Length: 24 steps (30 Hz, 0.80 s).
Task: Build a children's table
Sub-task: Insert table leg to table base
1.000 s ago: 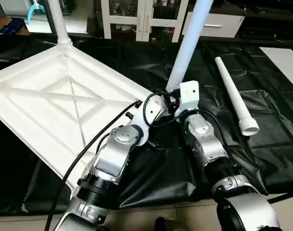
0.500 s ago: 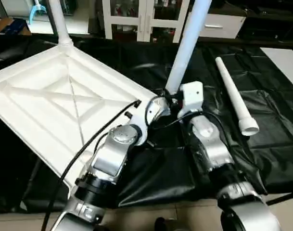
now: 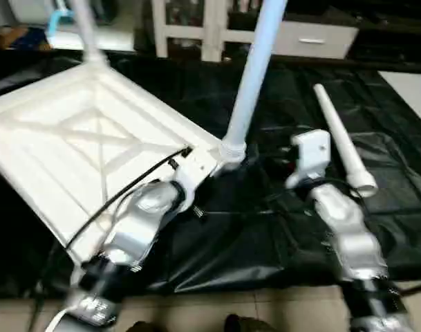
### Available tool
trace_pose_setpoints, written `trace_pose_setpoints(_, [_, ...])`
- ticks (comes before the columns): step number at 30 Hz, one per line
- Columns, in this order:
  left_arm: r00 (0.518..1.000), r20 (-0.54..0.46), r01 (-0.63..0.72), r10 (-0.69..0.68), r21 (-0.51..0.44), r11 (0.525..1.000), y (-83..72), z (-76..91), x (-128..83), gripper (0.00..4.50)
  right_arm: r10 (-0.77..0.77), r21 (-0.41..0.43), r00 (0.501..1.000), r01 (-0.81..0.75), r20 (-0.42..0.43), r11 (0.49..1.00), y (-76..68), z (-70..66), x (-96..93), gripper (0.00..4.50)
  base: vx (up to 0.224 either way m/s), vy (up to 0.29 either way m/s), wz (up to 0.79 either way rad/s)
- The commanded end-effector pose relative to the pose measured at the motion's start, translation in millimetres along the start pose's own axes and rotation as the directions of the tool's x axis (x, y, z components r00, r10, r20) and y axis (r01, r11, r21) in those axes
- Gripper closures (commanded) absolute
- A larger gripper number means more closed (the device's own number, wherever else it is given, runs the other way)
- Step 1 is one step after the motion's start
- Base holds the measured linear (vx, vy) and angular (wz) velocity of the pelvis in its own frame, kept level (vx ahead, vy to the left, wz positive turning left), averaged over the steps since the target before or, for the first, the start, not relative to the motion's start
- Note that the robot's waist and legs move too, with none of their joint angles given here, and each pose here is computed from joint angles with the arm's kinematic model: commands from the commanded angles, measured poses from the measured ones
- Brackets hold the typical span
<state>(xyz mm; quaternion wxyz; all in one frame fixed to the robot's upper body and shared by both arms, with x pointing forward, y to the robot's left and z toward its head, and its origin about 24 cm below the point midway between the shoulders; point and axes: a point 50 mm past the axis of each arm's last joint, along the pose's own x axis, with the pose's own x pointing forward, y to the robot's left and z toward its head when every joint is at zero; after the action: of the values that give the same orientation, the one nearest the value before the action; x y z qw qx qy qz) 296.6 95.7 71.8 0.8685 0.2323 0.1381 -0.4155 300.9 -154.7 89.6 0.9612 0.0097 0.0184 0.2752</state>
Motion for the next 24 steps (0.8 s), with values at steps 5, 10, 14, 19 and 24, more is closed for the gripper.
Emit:
trace_pose_setpoints(5, [0.920, 0.135, 0.347, -0.367, 0.149, 0.926, -39.1, 8.0, -7.9, 4.50, 0.315, 0.025, 0.934, -0.315, -0.167, 0.949, -25.3, -2.2, -54.5, 0.90, 0.002, 0.003, 0.04])
trace_pose_setpoints(10, [0.890, 0.154, 0.398, -0.429, 0.198, 0.896, -42.0, 9.9, -11.8, 4.50, 0.421, 0.044, 0.885, -0.421, -0.200, 0.906, -32.1, 6.8, -67.8, 0.59, 0.000, 0.000, 0.00])
trace_pose_setpoints(14, [0.875, 0.161, 0.419, -0.456, 0.218, 0.881, -43.6, 10.5, -12.7, 4.50, 0.490, 0.035, 0.839, -0.497, -0.235, 0.867, -34.2, 12.9, -70.5, 0.36, 0.000, 0.000, 0.00])
trace_pose_setpoints(19, [0.866, 0.171, 0.428, -0.469, 0.229, 0.874, -45.3, 13.6, -11.2, 4.50, 0.519, -0.009, 0.813, -0.540, -0.263, 0.842, -36.9, 13.7, -61.5, 0.36, 0.000, 0.000, 0.00])
trace_pose_setpoints(24, [0.865, 0.173, 0.429, -0.470, 0.230, 0.874, -45.8, 14.2, -10.6, 4.50, 0.561, 0.005, 0.783, -0.581, -0.270, 0.814, -33.7, 9.9, -57.4, 0.52, 0.000, 0.000, 0.00])
